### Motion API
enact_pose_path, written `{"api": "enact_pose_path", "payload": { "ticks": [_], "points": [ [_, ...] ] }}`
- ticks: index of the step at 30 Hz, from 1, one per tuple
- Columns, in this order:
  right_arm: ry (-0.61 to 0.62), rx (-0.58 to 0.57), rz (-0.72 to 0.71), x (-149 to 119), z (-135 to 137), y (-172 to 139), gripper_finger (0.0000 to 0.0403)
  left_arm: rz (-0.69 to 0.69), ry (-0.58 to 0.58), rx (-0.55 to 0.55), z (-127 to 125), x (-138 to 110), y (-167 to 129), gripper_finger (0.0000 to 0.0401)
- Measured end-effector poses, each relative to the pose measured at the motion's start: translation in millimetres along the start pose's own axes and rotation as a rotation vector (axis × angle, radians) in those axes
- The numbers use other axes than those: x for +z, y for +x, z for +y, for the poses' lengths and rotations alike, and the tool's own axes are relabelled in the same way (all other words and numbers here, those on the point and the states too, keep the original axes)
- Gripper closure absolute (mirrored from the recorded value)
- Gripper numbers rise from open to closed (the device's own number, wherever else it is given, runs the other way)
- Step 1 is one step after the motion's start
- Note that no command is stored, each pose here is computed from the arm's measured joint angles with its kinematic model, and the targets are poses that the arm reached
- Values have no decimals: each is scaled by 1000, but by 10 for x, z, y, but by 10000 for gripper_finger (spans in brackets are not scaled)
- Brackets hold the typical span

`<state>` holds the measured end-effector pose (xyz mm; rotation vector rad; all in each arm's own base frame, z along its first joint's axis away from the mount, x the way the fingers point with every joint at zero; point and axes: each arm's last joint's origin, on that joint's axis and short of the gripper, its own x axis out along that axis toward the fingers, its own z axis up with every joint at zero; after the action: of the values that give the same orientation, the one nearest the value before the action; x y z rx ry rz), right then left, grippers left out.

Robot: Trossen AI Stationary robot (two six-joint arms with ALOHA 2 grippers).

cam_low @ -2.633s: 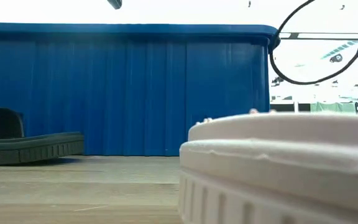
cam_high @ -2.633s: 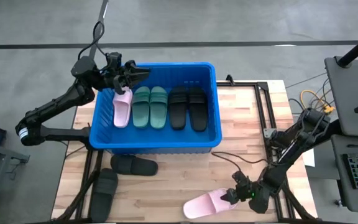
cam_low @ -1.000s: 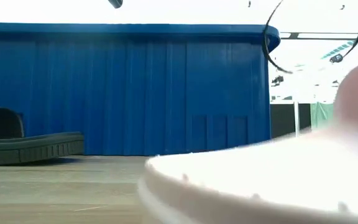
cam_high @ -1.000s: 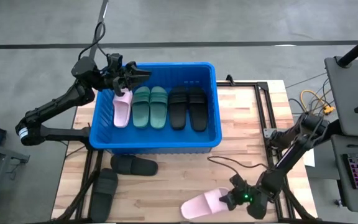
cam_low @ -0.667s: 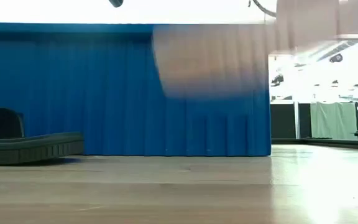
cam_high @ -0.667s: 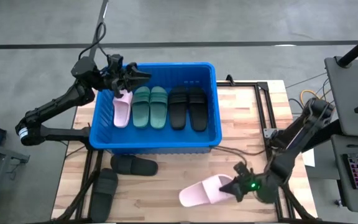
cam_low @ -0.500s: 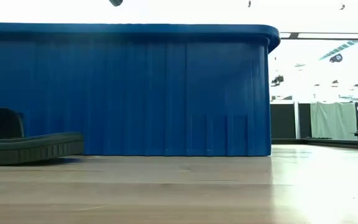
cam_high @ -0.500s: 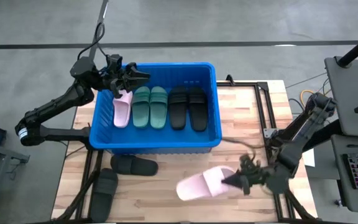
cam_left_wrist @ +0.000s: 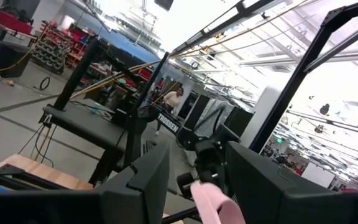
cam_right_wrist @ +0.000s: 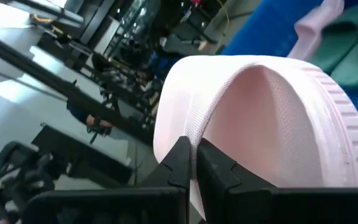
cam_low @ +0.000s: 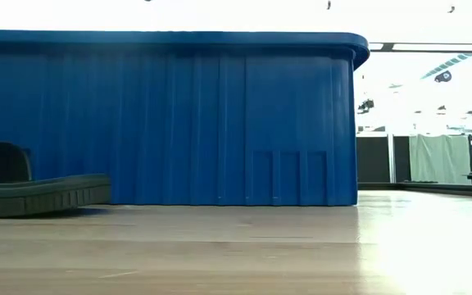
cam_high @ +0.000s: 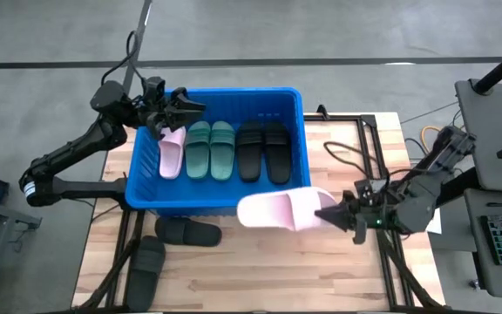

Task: Pick and place slides into bin
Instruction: Put the pink slide into the blue bin

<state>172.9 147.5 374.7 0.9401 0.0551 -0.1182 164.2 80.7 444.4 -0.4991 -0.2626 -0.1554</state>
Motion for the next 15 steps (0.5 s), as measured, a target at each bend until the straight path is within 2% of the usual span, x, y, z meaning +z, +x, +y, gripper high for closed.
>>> {"api": "enact_pose_path", "payload": {
  "ticks": [9,12,15],
  "points": [
    [-41,-31,-73,243,57,54,394,5,15,-16,-30,-11,7,256],
    [-51,-46,-74,296,64,65,394,-3,78,-22,-64,1,18,256],
    [-46,-51,-80,356,69,88,394,-24,195,-26,-120,33,31,256]
  ]
}}
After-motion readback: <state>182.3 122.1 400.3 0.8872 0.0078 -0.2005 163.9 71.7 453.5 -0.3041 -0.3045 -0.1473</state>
